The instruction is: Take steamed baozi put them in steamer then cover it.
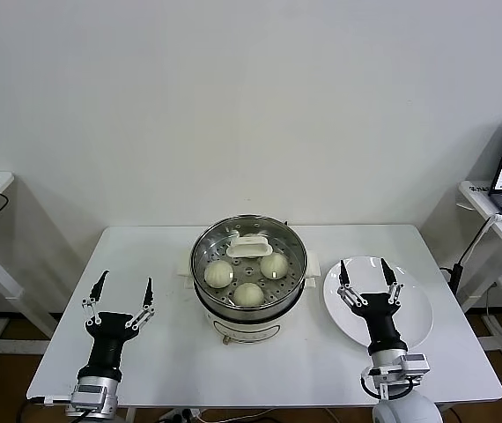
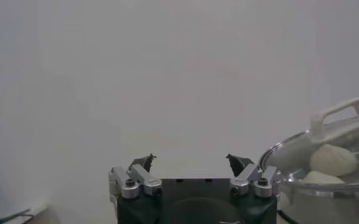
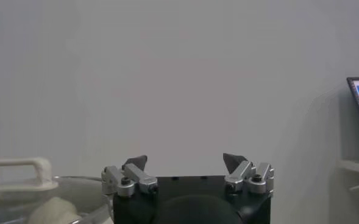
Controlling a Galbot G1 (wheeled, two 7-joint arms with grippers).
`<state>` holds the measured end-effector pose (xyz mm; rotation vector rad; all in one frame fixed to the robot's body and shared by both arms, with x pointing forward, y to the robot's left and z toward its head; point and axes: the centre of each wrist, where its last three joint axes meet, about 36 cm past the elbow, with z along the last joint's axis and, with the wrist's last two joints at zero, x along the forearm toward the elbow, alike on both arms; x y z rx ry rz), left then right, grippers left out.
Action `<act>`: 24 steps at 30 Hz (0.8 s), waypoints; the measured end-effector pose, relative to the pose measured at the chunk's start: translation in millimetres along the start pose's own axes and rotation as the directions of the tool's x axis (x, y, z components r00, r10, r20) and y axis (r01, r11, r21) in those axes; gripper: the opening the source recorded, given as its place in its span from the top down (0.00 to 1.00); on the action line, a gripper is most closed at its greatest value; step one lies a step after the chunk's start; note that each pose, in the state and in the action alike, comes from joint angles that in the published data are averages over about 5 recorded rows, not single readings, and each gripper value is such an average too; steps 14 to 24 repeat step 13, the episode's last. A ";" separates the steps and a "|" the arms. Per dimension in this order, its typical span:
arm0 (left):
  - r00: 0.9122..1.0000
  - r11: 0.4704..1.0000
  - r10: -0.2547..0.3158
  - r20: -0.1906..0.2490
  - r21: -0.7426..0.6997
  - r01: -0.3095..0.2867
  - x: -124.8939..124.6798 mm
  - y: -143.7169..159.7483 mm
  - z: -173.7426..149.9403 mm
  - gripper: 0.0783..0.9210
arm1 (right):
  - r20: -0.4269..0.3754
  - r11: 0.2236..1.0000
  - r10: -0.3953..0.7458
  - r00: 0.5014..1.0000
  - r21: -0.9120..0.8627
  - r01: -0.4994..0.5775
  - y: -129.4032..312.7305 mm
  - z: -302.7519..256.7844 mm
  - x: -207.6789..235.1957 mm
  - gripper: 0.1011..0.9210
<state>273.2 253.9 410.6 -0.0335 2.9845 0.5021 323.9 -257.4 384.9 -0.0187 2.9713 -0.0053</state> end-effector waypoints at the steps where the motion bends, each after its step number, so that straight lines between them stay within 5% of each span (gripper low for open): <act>1: 1.000 1.000 0.000 0.000 0.003 0.000 0.6 0.3 -0.2 0.12 | -0.001 1.000 0.000 1.000 0.002 0.000 -0.1 -0.4 0.3 0.12; 24: 1.000 1.000 0.004 0.004 0.017 -0.004 2.6 3.0 0.5 0.12 | -0.021 1.000 0.008 1.000 0.022 -0.007 -0.8 -0.4 5.3 0.12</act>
